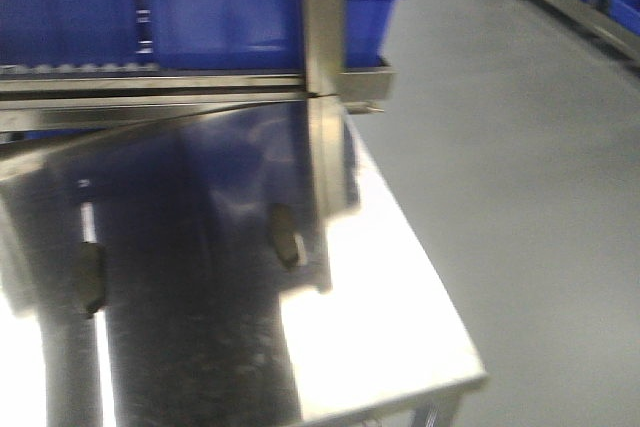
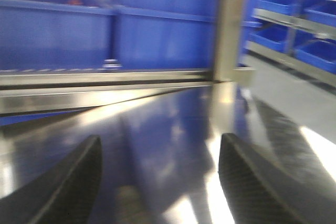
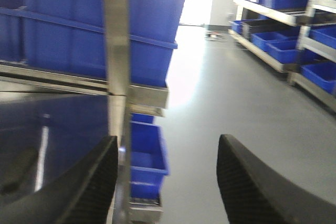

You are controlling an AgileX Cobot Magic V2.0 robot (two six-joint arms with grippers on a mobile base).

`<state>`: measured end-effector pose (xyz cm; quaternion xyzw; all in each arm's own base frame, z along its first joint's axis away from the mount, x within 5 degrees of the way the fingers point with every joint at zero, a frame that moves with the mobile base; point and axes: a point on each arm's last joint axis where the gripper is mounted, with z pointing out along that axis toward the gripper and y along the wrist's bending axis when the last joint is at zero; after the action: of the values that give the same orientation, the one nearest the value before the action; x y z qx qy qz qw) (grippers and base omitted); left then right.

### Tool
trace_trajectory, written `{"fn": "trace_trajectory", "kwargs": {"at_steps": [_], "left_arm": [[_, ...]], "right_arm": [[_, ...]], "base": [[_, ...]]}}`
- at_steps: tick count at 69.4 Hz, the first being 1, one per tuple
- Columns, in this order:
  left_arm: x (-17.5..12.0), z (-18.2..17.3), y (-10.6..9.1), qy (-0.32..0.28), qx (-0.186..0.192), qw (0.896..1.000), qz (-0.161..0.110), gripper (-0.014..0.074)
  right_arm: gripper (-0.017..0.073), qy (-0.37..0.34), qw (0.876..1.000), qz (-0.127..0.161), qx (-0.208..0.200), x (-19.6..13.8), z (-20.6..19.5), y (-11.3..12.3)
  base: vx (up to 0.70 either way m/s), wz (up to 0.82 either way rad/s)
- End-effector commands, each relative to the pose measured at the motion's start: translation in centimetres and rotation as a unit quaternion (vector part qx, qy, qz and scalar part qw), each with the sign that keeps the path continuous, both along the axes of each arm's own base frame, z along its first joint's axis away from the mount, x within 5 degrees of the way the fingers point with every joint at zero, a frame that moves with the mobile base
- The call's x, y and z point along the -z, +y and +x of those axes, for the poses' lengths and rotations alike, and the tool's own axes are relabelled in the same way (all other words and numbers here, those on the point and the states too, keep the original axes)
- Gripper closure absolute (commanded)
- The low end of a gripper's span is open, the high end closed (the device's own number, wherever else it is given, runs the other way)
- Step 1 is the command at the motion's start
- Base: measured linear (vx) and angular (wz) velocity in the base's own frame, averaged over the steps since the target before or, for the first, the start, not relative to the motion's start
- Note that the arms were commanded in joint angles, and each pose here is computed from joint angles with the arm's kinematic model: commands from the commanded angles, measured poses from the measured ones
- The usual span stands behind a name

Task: Move and align brake pads A on conveyor
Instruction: 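Turn the base toward the stainless steel table under the blue bins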

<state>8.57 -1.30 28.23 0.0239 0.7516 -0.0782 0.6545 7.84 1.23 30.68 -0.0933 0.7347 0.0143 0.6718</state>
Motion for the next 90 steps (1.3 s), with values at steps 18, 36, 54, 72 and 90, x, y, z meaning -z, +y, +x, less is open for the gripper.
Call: {"fn": "trace_trajectory", "kwargs": {"at_steps": [18, 36, 54, 72, 90], "left_arm": [[-1.51, 0.1, 0.0, -0.047, -0.001, 0.999, -0.008, 0.0129], [-1.51, 0.1, 0.0, -0.047, -0.001, 0.999, -0.008, 0.0129], [-1.51, 0.1, 0.0, -0.047, -0.001, 0.999, -0.008, 0.0129], [-1.51, 0.1, 0.0, -0.047, -0.001, 0.999, -0.008, 0.0129], [-1.51, 0.1, 0.0, -0.047, -0.001, 0.999, -0.008, 0.0129]], "right_arm": [[0.0144, -0.047, 0.999, -0.001, 0.007, -1.52, 0.08, -0.13], [0.0144, -0.047, 0.999, -0.001, 0.007, -1.52, 0.08, -0.13], [0.0144, -0.047, 0.999, -0.001, 0.007, -1.52, 0.08, -0.13], [0.0144, -0.047, 0.999, -0.001, 0.007, -1.53, 0.08, -0.13], [0.0144, -0.047, 0.999, -0.001, 0.007, -1.53, 0.08, -0.13]], "base": [[0.12, 0.62], [0.06, 0.29], [0.01, 0.12], [-0.02, -0.03], [-0.01, 0.02]]}}
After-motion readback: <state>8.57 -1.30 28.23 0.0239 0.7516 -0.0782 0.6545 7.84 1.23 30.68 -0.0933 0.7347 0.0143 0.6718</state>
